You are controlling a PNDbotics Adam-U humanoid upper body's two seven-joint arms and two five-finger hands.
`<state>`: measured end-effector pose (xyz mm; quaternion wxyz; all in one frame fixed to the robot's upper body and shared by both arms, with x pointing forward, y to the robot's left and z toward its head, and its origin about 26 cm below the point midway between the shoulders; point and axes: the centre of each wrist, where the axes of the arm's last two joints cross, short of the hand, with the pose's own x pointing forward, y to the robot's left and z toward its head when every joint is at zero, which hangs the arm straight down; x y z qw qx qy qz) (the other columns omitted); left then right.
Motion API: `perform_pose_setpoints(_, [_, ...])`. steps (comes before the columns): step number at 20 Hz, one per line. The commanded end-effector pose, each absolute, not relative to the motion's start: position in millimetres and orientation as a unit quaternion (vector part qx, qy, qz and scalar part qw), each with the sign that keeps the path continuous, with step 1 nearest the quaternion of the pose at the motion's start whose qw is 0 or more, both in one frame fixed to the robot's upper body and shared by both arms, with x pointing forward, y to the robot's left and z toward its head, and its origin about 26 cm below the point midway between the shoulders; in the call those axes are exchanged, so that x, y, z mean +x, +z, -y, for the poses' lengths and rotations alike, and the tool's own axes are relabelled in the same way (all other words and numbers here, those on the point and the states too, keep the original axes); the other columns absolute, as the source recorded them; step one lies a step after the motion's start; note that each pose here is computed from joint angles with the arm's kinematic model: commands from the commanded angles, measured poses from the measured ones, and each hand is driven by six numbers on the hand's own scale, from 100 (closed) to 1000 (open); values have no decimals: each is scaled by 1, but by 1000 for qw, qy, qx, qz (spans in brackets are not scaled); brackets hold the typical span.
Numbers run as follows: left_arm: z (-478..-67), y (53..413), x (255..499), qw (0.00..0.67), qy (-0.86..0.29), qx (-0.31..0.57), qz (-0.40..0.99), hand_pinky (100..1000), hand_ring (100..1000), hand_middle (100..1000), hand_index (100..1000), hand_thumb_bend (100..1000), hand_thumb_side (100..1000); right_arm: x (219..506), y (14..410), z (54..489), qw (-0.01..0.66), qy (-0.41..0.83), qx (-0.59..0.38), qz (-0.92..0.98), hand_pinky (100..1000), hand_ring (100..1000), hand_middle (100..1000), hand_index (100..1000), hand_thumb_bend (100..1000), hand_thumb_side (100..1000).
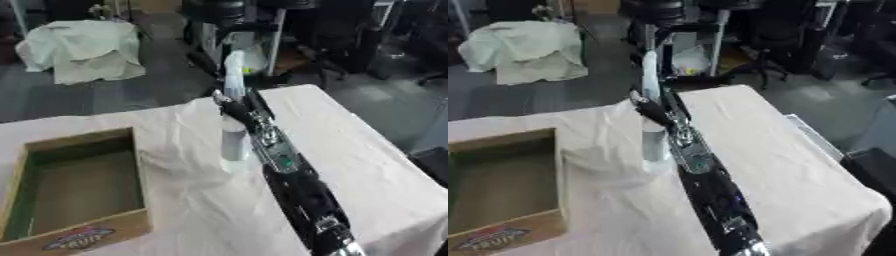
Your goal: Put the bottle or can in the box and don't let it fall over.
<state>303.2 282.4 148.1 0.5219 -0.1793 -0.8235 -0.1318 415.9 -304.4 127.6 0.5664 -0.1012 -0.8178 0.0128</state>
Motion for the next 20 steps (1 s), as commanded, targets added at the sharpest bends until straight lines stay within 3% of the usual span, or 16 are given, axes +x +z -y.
perform_pose_setpoints(1, [-283,154,303,514,-140,-178,827,1000,1000,1000,776,116,773,422,160,296,531,27,-95,842,144,223,257,186,100,398])
perform_pose_setpoints(10, [-281,155,304,512,-138,-185,828,1000,1000,1000,777,121,769,447,209,231,476,64,-23,877,149,224,254,186,100,470])
perform_pose_setpoints(20, [-272,162,308,502,-130,-204,831,1000,1000,1000,777,131,761,457,205,162,445,43,24,894,156,226,252,189,100,470])
